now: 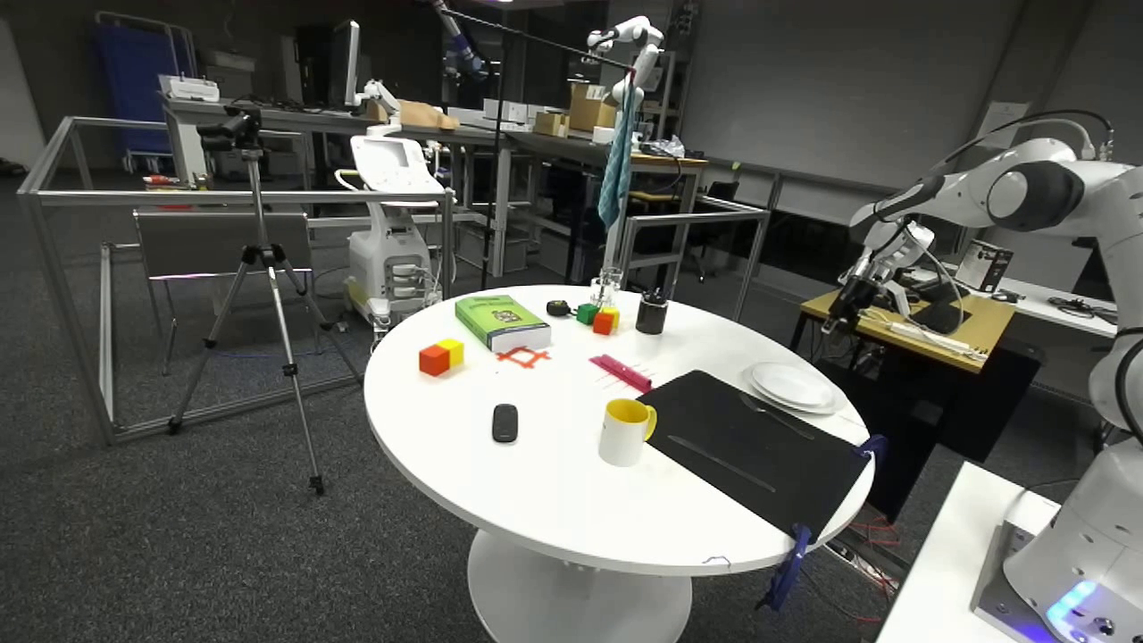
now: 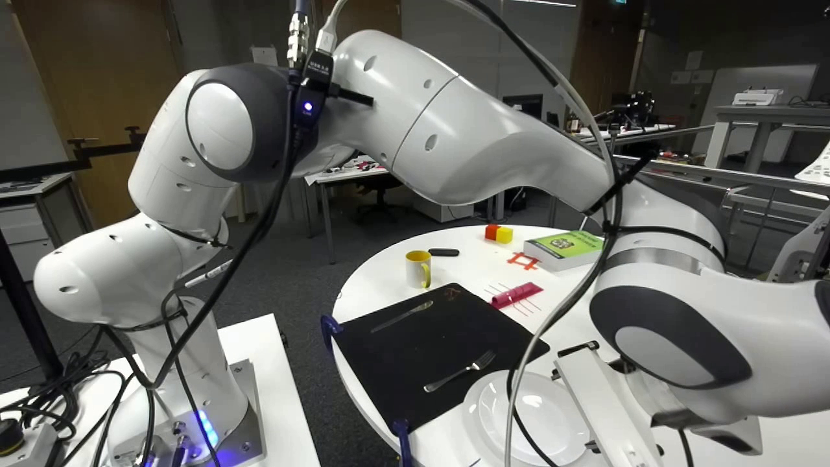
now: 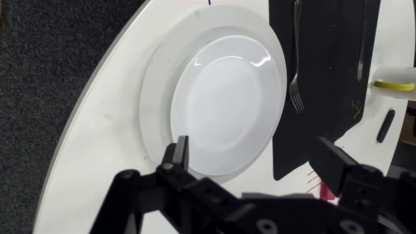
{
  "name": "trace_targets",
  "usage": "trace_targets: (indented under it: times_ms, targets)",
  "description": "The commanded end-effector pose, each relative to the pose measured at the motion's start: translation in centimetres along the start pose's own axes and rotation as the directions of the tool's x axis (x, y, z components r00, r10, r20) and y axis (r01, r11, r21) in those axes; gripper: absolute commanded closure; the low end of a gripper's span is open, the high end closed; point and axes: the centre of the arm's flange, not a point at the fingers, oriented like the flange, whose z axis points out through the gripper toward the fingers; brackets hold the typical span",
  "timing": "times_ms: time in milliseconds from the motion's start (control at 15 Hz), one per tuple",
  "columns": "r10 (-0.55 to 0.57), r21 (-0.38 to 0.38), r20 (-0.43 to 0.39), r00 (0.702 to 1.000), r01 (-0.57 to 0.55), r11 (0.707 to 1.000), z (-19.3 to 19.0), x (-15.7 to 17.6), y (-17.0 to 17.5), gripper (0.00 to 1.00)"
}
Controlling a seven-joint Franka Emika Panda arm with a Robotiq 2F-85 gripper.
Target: Place the smaller white plate on the black mat between the fork and knife
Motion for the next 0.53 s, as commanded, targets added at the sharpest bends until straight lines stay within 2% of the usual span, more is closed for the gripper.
trace_targets:
  times_ms: [0,67,467]
  targets:
    - [0.029,0.036,0.005,1.0,-0.029,0.999,-1.3,0.8,0.7,0.0]
    - [0.006,0.004,0.0,1.0,-0.006,1.0,0.1,0.1,0.4,0.0]
    - [0.015,0.012,0.004,1.0,-0.015,1.0,-0.1,0.2,0.6,0.0]
